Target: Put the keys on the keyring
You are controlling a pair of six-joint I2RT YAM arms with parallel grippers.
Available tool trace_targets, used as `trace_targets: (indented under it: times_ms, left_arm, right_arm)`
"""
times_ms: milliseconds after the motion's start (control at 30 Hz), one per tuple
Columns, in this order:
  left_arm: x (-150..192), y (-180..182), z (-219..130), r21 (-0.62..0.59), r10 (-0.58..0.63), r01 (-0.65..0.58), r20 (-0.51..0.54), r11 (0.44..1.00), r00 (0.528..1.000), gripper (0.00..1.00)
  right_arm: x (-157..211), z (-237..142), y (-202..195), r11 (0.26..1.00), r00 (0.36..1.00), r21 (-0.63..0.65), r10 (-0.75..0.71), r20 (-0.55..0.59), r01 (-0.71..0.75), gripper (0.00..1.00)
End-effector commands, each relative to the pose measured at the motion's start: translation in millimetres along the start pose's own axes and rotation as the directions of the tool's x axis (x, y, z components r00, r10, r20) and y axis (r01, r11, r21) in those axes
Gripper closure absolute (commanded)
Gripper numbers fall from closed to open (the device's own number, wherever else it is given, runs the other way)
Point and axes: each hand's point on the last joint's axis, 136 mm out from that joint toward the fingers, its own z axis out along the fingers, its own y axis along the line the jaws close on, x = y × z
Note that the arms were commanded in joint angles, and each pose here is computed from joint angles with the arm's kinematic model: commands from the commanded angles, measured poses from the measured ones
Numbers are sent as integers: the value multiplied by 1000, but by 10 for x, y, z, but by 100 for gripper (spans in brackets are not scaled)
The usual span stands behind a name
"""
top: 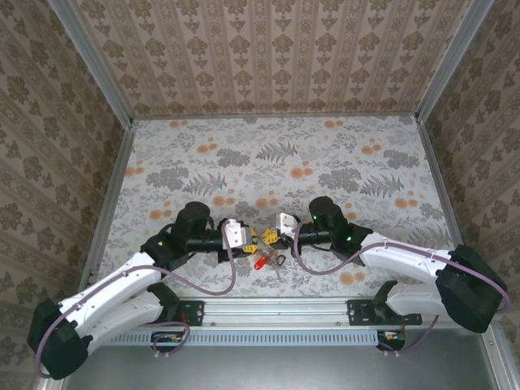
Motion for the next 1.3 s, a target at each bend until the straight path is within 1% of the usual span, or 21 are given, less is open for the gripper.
trace_targets:
  times_ms: [0, 167, 300, 533, 633, 700, 767, 833, 900, 933, 1000, 1067, 1100, 1133, 1167, 1267]
  left_arm:
    - [9, 49, 29, -12, 0, 0, -14, 1000, 1000, 69]
    - [-9, 54, 88, 3, -10, 10, -7, 1000, 1000, 71]
    - [-66, 34, 100, 20, 4, -5, 16, 1000, 1000, 79]
    - [-83, 16, 111, 29, 5, -6, 35, 1000, 999, 79]
    - [-95, 8, 111, 32, 3, -4, 43, 999, 999, 83]
    - [-95, 14, 117, 30, 1, -2, 46, 1000, 999, 91]
    - [-90, 32, 122, 23, -13, 12, 43, 1000, 999, 100]
    - [-76, 19, 120, 33, -10, 9, 32, 999, 999, 100]
    - [-40, 30, 104, 24, -13, 13, 3, 1000, 1000, 100]
    - [-21, 33, 89, 21, -9, 9, -13, 1000, 1000, 100]
    - [5, 54, 51, 11, -13, 13, -45, 1000, 999, 100]
    - [-23, 34, 2, 27, -5, 6, -48, 1000, 999, 100]
    - [-57, -4, -26, 44, 18, -17, -36, 999, 999, 100]
    - [-94, -31, -54, 51, 46, -45, -18, 998, 999, 100]
    - [-172, -88, -90, 67, 78, -80, 27, 995, 997, 100]
    - [-286, -127, -171, 47, 145, -150, 97, 988, 985, 100]
  right_arm:
    - [-261, -27, -15, 999, 998, -8, -36, 58, 36, 100]
    - [-284, -6, -27, 999, 997, -12, -34, 65, 34, 100]
    - [-277, 26, -11, 999, 998, -28, -27, 58, 28, 100]
    - [-232, 57, -12, 999, 999, -24, -27, 40, 28, 100]
    - [-223, 63, -15, 999, 999, -21, -27, 38, 28, 100]
    - [-211, 63, -8, 999, 999, -20, -27, 37, 28, 100]
    - [-204, 58, -6, 999, 999, -20, -27, 36, 27, 100]
    - [-183, 44, 0, 999, 999, -17, -38, 22, 39, 100]
    - [-138, 7, 17, 997, 997, -18, -75, -17, 74, 100]
    - [-68, -18, 44, 996, 994, -29, -88, -58, 86, 99]
    - [43, -103, 78, 989, 978, -53, -147, -149, 140, 86]
    - [107, -188, 99, 981, 958, -78, -192, -212, 179, 82]
    - [116, -230, 90, 979, 952, -83, -199, -232, 184, 80]
    - [109, -268, 82, 978, 949, -86, -205, -239, 190, 79]
    - [78, -304, 81, 976, 948, -91, -214, -235, 197, 78]
    - [30, -406, 107, 967, 945, -117, -249, -213, 228, 71]
